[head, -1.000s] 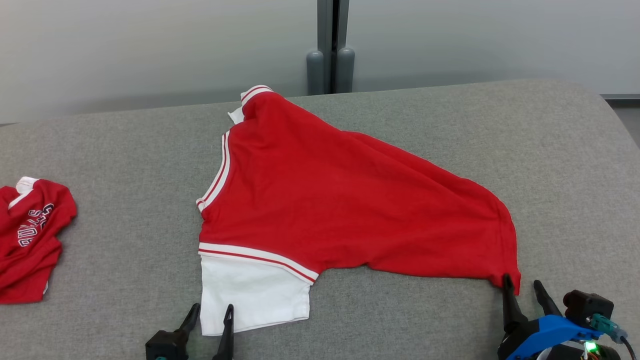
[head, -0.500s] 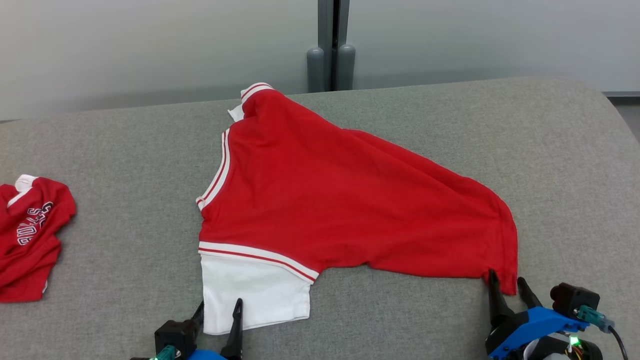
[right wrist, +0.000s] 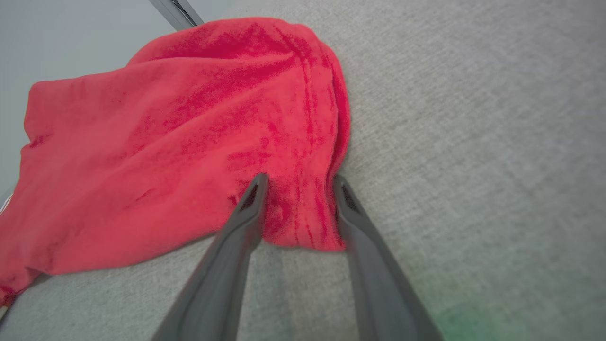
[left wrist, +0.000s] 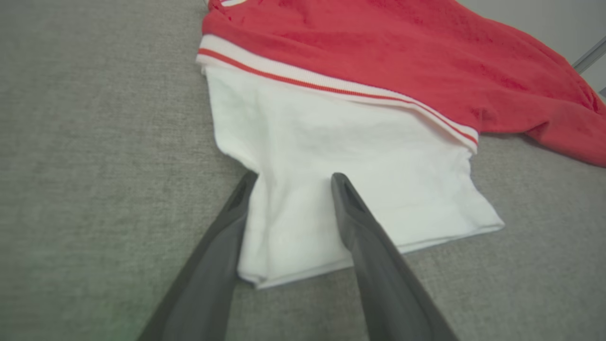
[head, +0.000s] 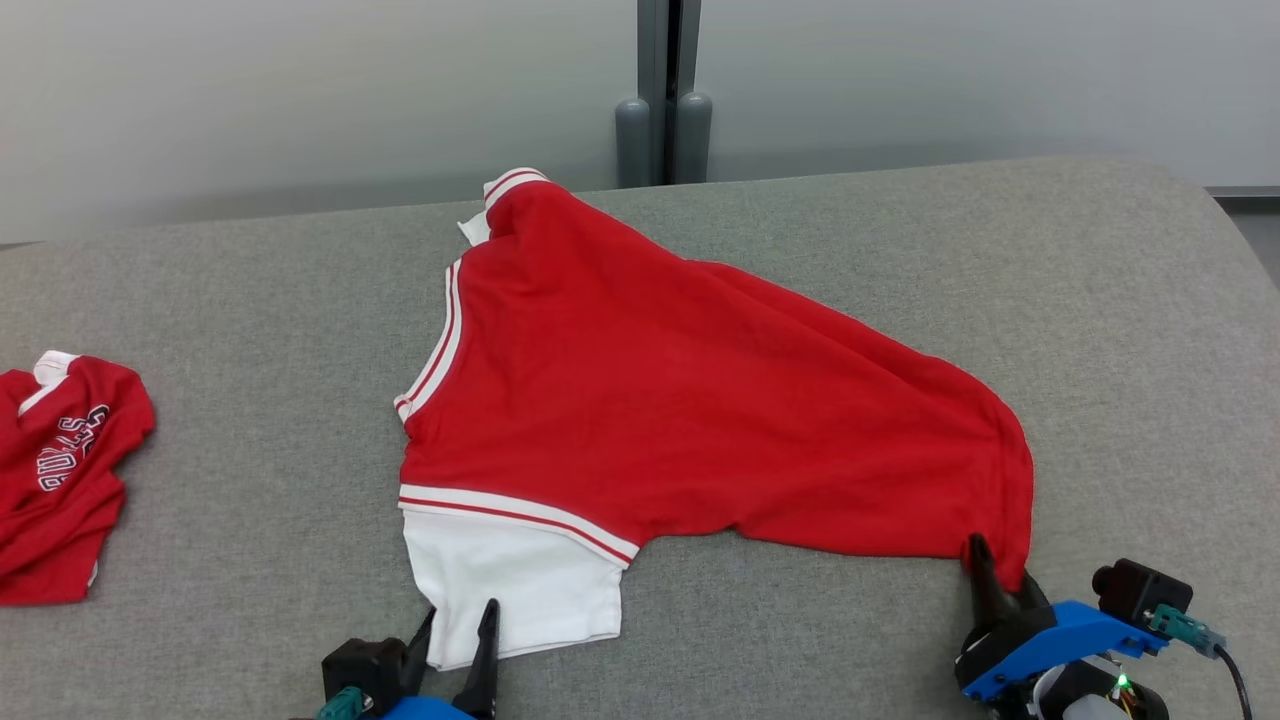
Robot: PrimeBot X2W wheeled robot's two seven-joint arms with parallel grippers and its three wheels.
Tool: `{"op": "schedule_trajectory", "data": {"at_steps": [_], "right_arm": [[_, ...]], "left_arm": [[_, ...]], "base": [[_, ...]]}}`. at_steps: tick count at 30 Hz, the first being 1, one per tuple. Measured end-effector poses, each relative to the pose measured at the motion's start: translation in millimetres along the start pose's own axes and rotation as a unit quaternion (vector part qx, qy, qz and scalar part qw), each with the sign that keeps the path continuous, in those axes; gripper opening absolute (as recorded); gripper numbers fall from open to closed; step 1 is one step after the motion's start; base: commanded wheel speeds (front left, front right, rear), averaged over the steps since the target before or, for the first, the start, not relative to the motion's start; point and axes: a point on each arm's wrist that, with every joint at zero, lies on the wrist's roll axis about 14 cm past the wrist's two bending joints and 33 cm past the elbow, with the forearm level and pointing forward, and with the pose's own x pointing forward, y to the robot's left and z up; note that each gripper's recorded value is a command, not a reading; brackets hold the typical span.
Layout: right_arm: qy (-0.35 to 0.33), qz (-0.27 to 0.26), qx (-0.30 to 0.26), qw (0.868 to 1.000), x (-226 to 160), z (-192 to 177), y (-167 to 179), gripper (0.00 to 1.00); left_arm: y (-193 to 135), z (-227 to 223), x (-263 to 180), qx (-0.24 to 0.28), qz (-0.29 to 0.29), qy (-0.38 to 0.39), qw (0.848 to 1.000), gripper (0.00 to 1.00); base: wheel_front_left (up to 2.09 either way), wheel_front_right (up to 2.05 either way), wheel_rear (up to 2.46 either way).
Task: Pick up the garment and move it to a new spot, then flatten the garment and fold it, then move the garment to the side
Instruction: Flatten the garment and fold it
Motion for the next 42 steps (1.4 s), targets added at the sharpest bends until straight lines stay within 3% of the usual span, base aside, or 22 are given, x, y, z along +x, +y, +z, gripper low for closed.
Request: {"op": "schedule_trajectory", "data": {"at_steps": [1, 2, 8, 18, 31, 36, 42], "right_arm": [[0.004, 0.001, 0.000, 1.000, 0.4, -1.7, 1.0, 0.00], [0.008, 0.003, -0.003, 1.000, 0.7, -3.4, 2.5, 0.00], [0.002, 0.020, -0.006, 1.000, 3.3, 1.5, 14.4, 0.00], [-0.086, 0.091, -0.016, 0.992, 18.1, 58.4, 60.2, 0.00], [-0.215, 0.190, -0.066, 0.956, 96.5, 200.2, 155.2, 0.00], [-0.238, 0.215, -0.032, 0.947, 134.2, 254.7, 195.6, 0.00], [-0.280, 0.245, -0.011, 0.928, 156.8, 324.5, 242.5, 0.00]], "left_arm": [[-0.9, -1.2, 0.4, -0.002, -0.001, 0.002, 1.000, 0.04], [-1.5, -1.4, 1.3, -0.004, -0.002, 0.004, 1.000, 0.00], [-4.1, 4.2, 3.7, -0.021, -0.006, -0.004, 1.000, 0.00], [-0.4, 101.9, 21.6, -0.058, -0.014, -0.147, 0.987, 0.00], [14.7, 277.3, 107.2, -0.004, -0.056, -0.278, 0.959, 0.00], [23.3, 350.3, 141.5, -0.003, -0.055, -0.321, 0.946, 0.00], [14.8, 446.7, 149.6, 0.018, -0.064, -0.387, 0.920, 0.00]], "base": [[0.00, 0.00, 0.00], [0.00, 0.00, 0.00], [0.00, 0.00, 0.00], [0.00, 0.00, 0.00], [0.00, 0.00, 0.00], [0.00, 0.00, 0.00], [0.00, 0.00, 0.00]]}}
